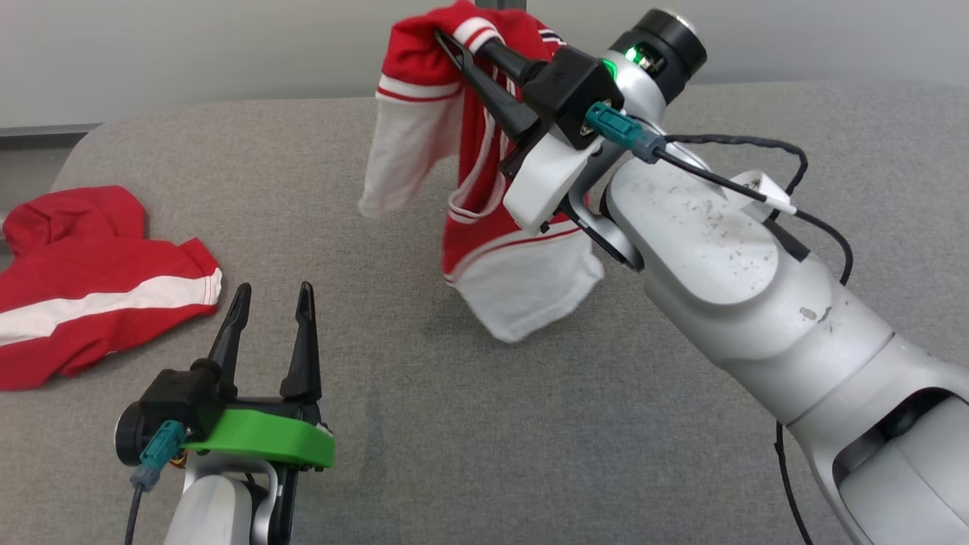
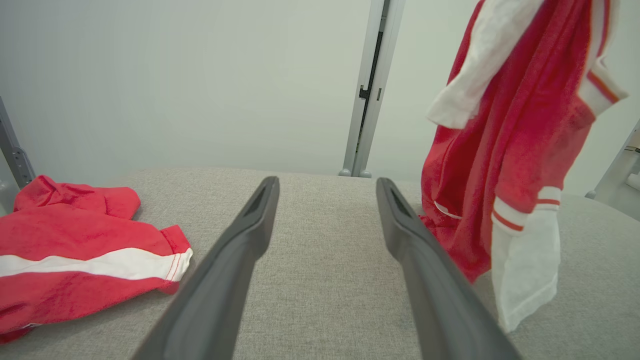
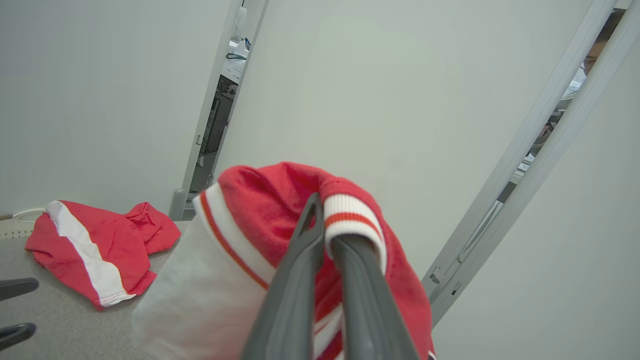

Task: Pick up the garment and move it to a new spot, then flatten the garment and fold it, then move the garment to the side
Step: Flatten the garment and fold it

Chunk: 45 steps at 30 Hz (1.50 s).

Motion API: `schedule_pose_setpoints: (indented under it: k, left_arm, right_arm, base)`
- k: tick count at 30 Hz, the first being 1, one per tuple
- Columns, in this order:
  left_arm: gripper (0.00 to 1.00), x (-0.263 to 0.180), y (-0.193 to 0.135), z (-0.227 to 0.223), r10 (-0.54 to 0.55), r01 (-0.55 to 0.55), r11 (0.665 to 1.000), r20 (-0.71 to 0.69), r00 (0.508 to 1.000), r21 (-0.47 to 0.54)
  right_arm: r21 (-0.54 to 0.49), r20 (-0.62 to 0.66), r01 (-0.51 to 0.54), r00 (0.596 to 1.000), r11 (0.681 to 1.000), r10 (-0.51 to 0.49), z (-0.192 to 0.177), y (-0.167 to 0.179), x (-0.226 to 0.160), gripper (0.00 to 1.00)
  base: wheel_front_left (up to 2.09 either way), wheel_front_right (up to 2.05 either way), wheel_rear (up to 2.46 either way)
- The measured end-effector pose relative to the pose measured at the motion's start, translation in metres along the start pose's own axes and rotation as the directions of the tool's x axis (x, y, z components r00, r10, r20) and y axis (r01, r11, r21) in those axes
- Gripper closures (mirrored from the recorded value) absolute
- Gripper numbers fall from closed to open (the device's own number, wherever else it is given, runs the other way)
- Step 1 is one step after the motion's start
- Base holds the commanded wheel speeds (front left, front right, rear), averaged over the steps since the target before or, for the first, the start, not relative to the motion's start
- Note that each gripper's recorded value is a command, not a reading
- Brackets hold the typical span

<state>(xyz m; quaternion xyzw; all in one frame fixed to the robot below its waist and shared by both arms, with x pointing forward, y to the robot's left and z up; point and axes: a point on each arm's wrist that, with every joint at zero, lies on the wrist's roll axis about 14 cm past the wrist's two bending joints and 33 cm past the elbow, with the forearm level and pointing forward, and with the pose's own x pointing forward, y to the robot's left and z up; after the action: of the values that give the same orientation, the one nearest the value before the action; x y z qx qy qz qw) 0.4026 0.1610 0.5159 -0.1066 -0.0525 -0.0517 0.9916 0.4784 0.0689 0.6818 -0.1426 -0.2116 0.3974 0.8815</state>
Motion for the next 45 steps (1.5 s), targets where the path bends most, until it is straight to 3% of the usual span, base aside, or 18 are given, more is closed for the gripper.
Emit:
schedule_pose_setpoints:
  k: [4, 6, 9, 12, 16, 17, 18, 21, 28, 31, 34, 38, 41, 43, 45]
  left_arm:
    - [0.00, 0.004, 0.001, 0.002, 0.002, -0.002, 1.000, 0.006, 1.000, 0.001]
    - [0.00, 0.006, 0.002, 0.002, 0.003, -0.003, 1.000, 0.007, 1.000, 0.002]
    - [0.00, 0.009, 0.001, 0.001, 0.000, 0.000, 1.000, 0.005, 1.000, 0.000]
    - [0.00, 0.012, 0.001, -0.002, -0.003, 0.003, 1.000, 0.000, 1.000, -0.003]
    - [0.00, 0.016, 0.000, -0.006, -0.006, 0.006, 1.000, -0.009, 1.000, -0.004]
    - [0.00, 0.016, 0.000, -0.007, -0.007, 0.007, 1.000, -0.012, 1.000, -0.005]
    - [0.00, 0.017, 0.000, -0.009, -0.007, 0.007, 1.000, -0.018, 1.000, -0.006]
    - [0.00, 0.017, 0.000, -0.015, -0.003, 0.003, 1.000, -0.037, 0.999, -0.002]
    - [0.00, 0.017, -0.002, -0.021, 0.002, -0.001, 1.000, -0.061, 0.998, 0.015]
    - [0.00, 0.016, -0.002, -0.024, 0.011, -0.010, 1.000, -0.074, 0.997, 0.018]
    - [0.00, 0.015, -0.003, -0.027, 0.014, -0.013, 1.000, -0.084, 0.996, 0.017]
    - [0.00, 0.016, -0.003, -0.027, 0.018, -0.017, 1.000, -0.084, 0.996, 0.011]
    - [0.00, 0.015, -0.002, -0.028, 0.023, -0.022, 1.000, -0.086, 0.996, 0.006]
    - [0.00, 0.014, 0.000, -0.030, 0.031, -0.031, 1.000, -0.092, 0.995, 0.003]
    - [0.00, 0.013, 0.002, -0.031, 0.036, -0.036, 0.999, -0.095, 0.995, 0.002]
  right_arm:
    - [0.004, 0.027, -0.020, 0.999, 1.000, 0.019, 0.004, -0.007, 0.001, 1.00]
    - [0.034, -0.032, -0.026, 0.999, 0.999, 0.028, -0.020, -0.008, -0.010, 1.00]
    - [0.096, -0.232, -0.030, 0.971, 0.995, 0.052, -0.083, -0.004, -0.045, 1.00]
    - [0.127, -0.428, 0.024, 0.903, 0.992, 0.033, -0.139, -0.020, -0.092, 1.00]
    - [0.128, -0.629, 0.148, 0.776, 0.981, -0.035, -0.194, -0.047, -0.161, 1.00]
    - [0.126, -0.667, 0.188, 0.743, 0.974, -0.057, -0.204, -0.053, -0.178, 0.61]
    - [0.127, -0.701, 0.223, 0.709, 0.966, -0.072, -0.213, -0.057, -0.194, 0.00]
    - [0.145, -0.778, 0.295, 0.624, 0.944, -0.076, -0.232, -0.053, -0.230, 0.00]
    - [0.166, -0.835, 0.442, 0.538, 0.881, -0.113, -0.238, -0.057, -0.276, 0.00]
    - [0.147, -0.856, 0.471, 0.502, 0.869, -0.127, -0.237, -0.063, -0.293, 0.00]
    - [0.124, -0.841, 0.466, 0.518, 0.876, -0.157, -0.227, -0.075, -0.293, 0.00]
    - [0.136, -0.793, 0.380, 0.595, 0.915, -0.130, -0.213, -0.066, -0.262, 0.00]
    - [0.176, -0.765, 0.269, 0.643, 0.947, -0.041, -0.206, -0.035, -0.232, 0.00]
    - [0.226, -0.752, 0.147, 0.654, 0.963, 0.076, -0.203, 0.007, -0.210, 0.00]
    - [0.243, -0.745, 0.087, 0.655, 0.966, 0.129, -0.200, 0.026, -0.201, 0.00]
  base:
    - [0.00, 0.00, 0.00]
    - [0.00, 0.00, 0.00]
    - [0.00, 0.00, 0.00]
    - [0.00, 0.00, 0.00]
    - [0.00, 0.00, 0.00]
    - [0.00, 0.00, 0.00]
    - [0.00, 0.00, 0.00]
    - [0.00, 0.00, 0.00]
    - [0.00, 0.00, 0.00]
    - [0.00, 0.00, 0.00]
    - [0.00, 0.00, 0.00]
    - [0.00, 0.00, 0.00]
    - [0.00, 0.00, 0.00]
    - [0.00, 0.00, 0.00]
    - [0.00, 0.00, 0.00]
